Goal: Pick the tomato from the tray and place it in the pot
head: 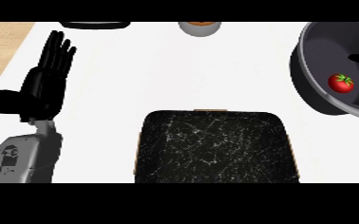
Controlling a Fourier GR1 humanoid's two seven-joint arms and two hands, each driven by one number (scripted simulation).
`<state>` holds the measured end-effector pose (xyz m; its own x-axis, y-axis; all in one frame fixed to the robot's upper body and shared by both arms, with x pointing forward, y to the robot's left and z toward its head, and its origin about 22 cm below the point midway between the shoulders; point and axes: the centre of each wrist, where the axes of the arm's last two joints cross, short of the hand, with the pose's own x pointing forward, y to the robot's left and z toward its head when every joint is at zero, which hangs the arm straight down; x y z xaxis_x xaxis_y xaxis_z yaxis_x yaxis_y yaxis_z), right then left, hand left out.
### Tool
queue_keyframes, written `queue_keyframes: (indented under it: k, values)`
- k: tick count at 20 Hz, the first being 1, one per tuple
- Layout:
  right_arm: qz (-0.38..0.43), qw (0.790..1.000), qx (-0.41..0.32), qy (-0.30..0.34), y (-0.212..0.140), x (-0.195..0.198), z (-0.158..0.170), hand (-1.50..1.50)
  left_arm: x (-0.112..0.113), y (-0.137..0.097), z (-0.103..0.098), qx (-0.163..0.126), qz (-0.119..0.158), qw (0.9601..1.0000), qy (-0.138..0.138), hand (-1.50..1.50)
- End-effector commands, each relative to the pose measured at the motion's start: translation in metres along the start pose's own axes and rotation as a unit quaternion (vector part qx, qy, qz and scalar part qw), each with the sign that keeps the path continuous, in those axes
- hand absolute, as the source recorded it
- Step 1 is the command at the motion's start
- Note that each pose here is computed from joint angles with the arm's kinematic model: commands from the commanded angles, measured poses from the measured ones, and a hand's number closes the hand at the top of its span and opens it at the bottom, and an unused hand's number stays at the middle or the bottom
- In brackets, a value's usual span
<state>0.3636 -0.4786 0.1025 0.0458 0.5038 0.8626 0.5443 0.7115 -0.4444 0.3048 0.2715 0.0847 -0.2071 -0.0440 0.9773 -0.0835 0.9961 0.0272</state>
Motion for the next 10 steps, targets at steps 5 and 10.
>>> queue_keyframes:
  k: [5, 10]
  values:
    - [-0.073, 0.995, -0.07, -0.014, -0.075, -0.026, 0.012, -1.5, 0.005, -0.021, -0.003, 0.0, 0.004, 1.0, 0.005, 0.0]
    - [-0.102, 0.991, -0.091, -0.017, -0.109, -0.044, 0.028, -1.5, 0.003, -0.003, 0.003, 0.005, 0.0, 1.0, 0.001, 0.0]
